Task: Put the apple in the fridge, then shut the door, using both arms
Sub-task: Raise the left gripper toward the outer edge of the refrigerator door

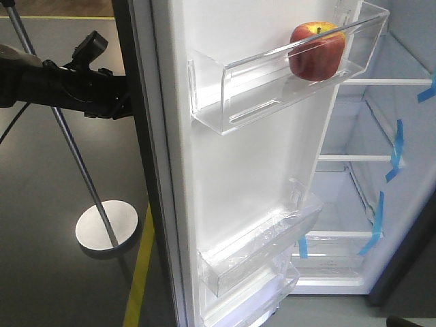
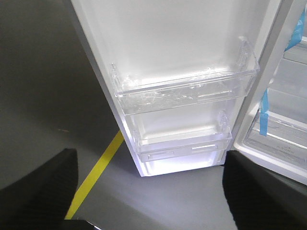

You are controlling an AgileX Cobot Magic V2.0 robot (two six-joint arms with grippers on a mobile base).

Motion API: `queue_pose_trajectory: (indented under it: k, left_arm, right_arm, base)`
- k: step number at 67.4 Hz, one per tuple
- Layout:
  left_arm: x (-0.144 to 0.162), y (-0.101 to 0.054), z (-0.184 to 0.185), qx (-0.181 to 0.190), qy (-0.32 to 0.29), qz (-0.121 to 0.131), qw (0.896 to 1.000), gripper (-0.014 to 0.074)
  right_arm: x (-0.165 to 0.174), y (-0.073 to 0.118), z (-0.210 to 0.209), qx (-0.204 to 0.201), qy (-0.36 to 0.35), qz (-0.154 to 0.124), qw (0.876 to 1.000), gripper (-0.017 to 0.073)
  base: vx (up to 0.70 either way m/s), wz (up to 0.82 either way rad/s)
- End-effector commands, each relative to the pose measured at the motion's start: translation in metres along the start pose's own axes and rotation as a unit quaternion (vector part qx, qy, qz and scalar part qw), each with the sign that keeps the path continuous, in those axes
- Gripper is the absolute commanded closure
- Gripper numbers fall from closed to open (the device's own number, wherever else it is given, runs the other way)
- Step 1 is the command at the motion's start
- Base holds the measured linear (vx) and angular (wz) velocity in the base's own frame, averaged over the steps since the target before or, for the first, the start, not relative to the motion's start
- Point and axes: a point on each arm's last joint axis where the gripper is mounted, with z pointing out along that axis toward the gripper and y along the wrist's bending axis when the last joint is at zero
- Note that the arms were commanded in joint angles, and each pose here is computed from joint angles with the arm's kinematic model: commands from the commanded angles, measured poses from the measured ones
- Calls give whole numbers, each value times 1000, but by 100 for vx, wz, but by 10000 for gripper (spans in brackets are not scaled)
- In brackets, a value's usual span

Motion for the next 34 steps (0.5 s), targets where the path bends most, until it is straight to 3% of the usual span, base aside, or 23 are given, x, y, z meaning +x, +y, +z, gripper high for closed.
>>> queue_pose_trajectory:
  k: [1,18,34]
  left_arm:
    - [-10,-38,-14,47,-24,20,998,600]
    - [-3,-52,-9,92,5,32,995,600]
    - [6,-76,4,137,23,39,989,600]
  right_arm:
    - [-11,1,-4,-1,-37,-1,999,-28]
    - [-11,1,-4,-1,-37,-1,999,-28]
    - [-11,1,-4,-1,-37,-1,999,-28]
  base:
    - [0,0]
    - [0,0]
    - [0,0]
